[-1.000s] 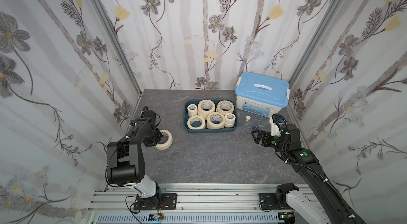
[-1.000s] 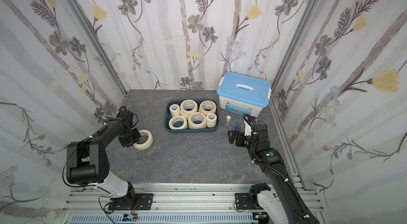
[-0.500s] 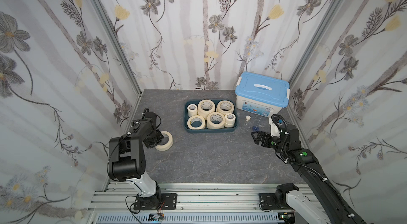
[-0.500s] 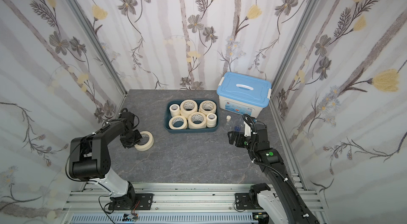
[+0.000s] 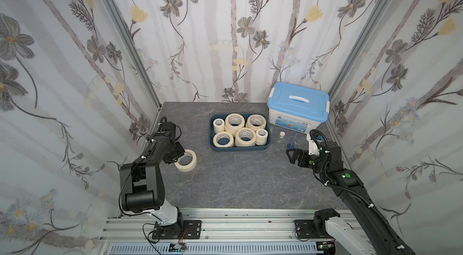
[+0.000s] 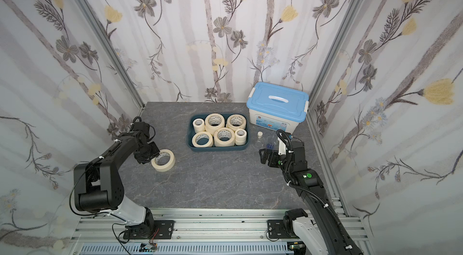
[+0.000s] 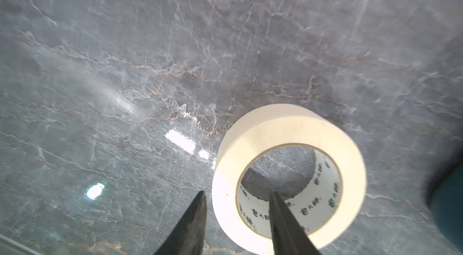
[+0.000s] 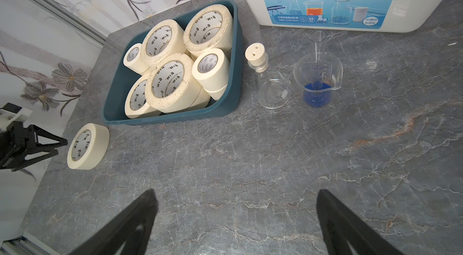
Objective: Take out the art tape in the storage box
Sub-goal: Place the art tape at the center of the board.
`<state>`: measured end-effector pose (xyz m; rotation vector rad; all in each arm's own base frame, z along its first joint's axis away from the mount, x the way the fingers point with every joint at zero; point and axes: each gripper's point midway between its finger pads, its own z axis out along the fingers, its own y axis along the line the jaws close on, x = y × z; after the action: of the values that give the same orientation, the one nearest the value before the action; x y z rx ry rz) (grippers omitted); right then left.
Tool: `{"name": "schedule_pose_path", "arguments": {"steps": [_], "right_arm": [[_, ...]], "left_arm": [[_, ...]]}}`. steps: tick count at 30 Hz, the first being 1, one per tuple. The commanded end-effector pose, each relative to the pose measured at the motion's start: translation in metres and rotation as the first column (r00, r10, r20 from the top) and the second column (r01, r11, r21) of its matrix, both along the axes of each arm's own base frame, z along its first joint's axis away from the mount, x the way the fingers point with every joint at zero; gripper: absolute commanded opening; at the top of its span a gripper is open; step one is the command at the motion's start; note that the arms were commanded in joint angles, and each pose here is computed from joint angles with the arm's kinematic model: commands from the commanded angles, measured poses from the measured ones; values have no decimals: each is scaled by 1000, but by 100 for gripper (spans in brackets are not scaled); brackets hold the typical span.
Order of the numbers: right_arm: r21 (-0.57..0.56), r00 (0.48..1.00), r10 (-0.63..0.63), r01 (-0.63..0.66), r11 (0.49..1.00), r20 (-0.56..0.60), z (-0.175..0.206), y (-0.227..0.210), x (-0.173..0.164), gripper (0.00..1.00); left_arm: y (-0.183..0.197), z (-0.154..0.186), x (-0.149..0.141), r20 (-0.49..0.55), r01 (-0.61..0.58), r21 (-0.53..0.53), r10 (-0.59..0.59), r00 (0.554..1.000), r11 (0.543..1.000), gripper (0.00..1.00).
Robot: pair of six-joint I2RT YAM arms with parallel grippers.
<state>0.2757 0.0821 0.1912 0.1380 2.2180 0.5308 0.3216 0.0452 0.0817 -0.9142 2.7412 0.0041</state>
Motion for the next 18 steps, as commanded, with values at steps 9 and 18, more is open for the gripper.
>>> {"name": "schedule_pose_path", "arguments": {"steps": [9,18], "right_arm": [[15,1000,4,-4,1000,24,12,2,3,100],[18,1000,1,-2,1000,29,16,2,2,100]], "left_arm": [[-51,88,32,180,274,-7,-269,946,962,68],[-118,118,58,189,541,88,-547,816,837,81]]}}
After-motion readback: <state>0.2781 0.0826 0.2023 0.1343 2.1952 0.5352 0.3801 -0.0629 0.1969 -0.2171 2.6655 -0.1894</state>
